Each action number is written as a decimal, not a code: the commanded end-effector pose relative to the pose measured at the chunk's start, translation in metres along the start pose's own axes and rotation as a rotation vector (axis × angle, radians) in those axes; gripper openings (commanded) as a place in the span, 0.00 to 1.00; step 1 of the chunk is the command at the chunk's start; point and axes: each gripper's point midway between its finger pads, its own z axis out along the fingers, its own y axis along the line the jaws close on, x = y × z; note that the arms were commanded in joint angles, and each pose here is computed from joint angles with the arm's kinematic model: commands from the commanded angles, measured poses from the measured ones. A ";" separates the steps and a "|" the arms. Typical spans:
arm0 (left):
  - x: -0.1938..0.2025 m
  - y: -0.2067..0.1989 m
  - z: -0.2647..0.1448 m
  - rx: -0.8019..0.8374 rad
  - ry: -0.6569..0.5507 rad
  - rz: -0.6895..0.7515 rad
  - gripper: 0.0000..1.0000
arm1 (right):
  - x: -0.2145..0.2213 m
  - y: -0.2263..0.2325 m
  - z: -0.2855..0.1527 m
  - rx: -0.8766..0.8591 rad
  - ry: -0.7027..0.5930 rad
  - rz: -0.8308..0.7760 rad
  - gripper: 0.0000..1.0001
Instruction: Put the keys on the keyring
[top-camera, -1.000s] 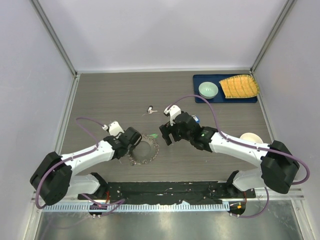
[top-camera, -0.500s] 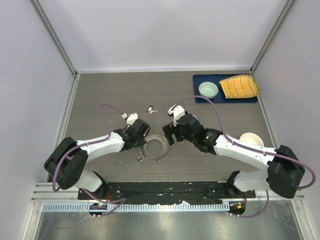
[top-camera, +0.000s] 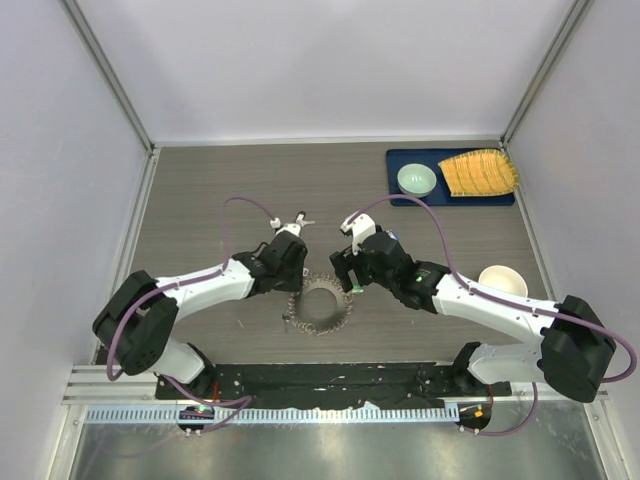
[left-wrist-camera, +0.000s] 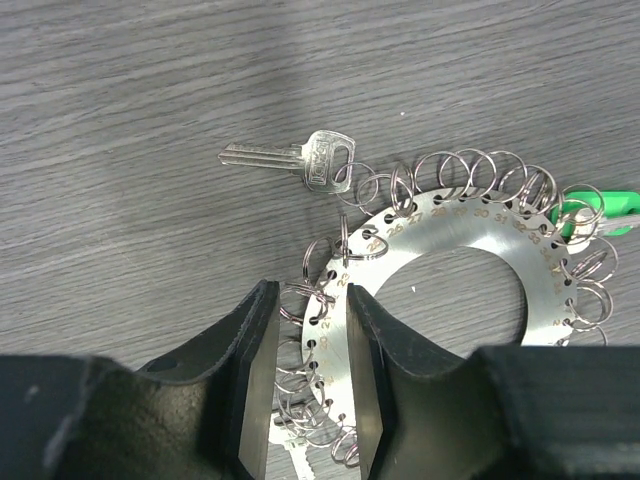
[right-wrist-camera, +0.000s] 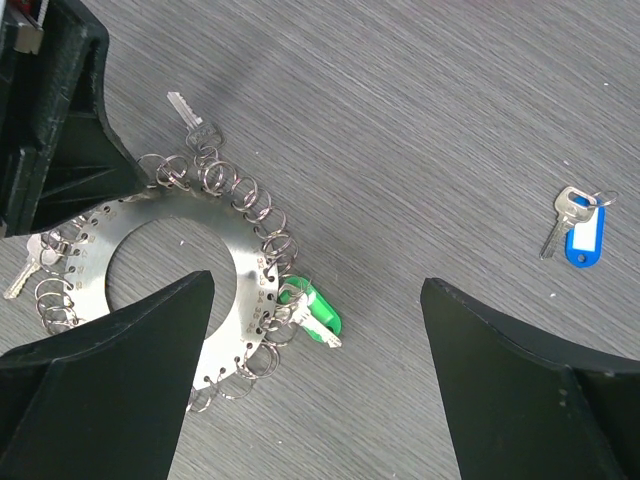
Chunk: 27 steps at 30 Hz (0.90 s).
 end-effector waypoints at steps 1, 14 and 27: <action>-0.013 -0.008 -0.014 0.042 -0.057 -0.010 0.36 | -0.016 -0.002 -0.005 0.014 -0.061 0.015 0.92; -0.003 -0.006 -0.011 -0.073 -0.066 -0.085 0.26 | -0.013 -0.002 -0.002 0.014 -0.050 0.006 0.91; 0.005 -0.013 0.008 -0.098 -0.039 -0.120 0.22 | -0.009 -0.005 -0.003 0.028 -0.047 0.007 0.91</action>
